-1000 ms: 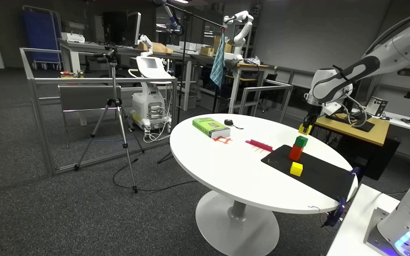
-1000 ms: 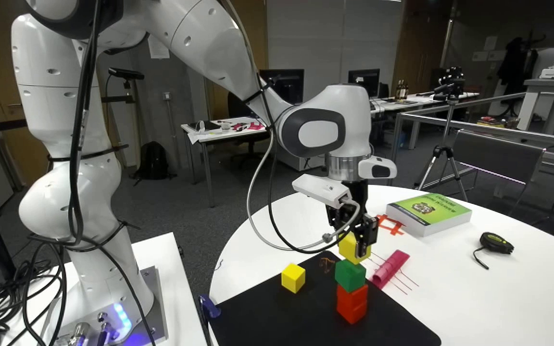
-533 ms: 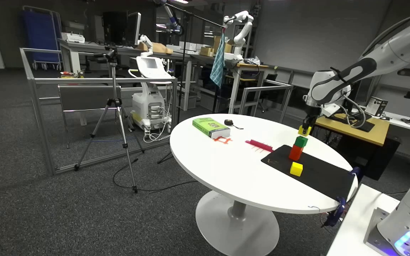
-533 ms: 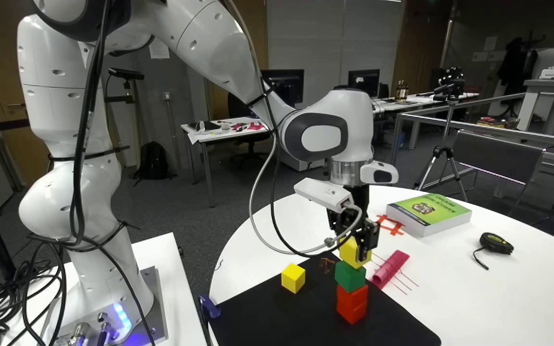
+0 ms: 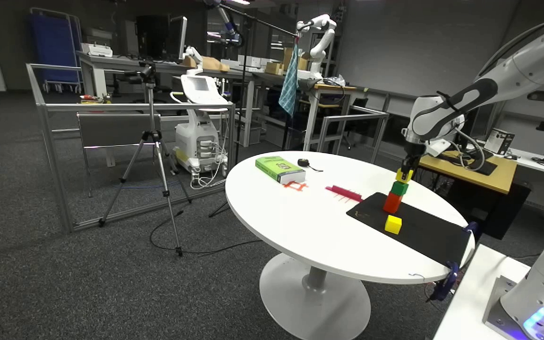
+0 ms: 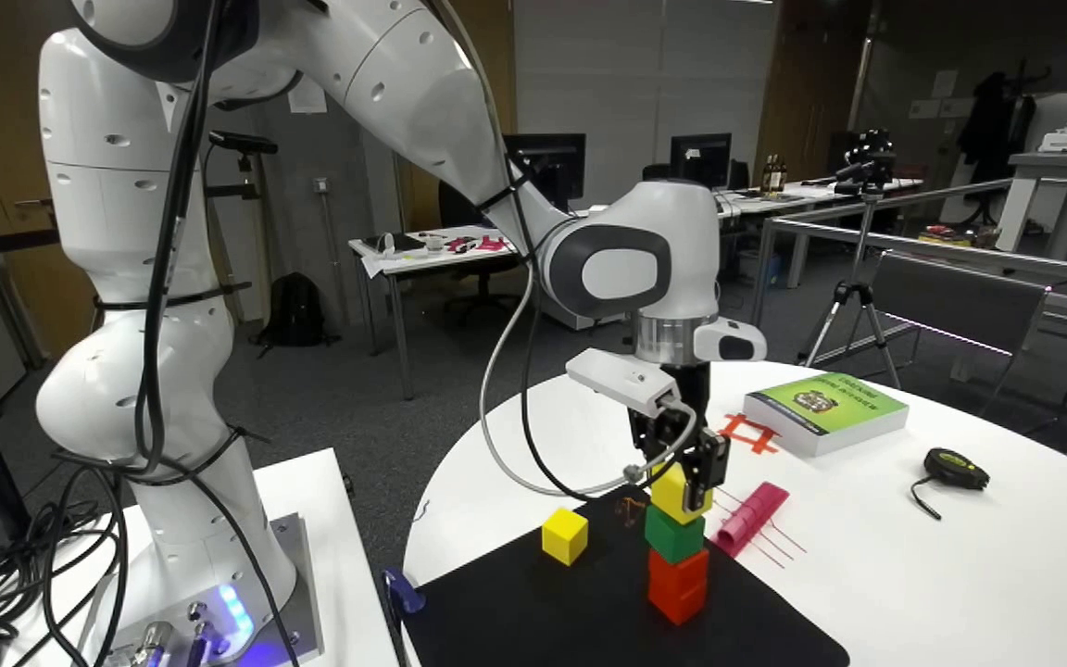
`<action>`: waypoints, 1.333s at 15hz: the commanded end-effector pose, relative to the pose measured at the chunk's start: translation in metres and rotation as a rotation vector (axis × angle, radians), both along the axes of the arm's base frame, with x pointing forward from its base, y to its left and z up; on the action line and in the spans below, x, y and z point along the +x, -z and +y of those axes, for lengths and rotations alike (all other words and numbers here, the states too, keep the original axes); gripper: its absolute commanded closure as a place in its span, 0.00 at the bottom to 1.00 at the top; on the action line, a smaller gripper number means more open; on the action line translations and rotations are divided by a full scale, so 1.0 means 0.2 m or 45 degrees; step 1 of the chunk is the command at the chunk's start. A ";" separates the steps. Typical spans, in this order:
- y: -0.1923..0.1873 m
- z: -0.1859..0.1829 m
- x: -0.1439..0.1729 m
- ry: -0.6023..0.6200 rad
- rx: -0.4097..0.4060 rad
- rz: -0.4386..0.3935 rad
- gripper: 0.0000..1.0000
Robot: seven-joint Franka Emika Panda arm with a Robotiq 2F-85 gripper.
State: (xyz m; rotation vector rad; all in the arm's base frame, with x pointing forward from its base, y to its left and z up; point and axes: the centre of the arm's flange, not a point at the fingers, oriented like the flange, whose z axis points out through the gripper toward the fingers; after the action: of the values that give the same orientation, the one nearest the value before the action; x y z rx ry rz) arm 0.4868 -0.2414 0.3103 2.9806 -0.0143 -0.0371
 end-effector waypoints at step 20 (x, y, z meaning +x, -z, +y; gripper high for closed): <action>0.04 -0.01 -0.02 -0.007 -0.008 -0.001 0.67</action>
State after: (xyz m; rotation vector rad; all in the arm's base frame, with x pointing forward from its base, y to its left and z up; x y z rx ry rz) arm 0.4827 -0.2435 0.3056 2.9848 -0.0226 -0.0524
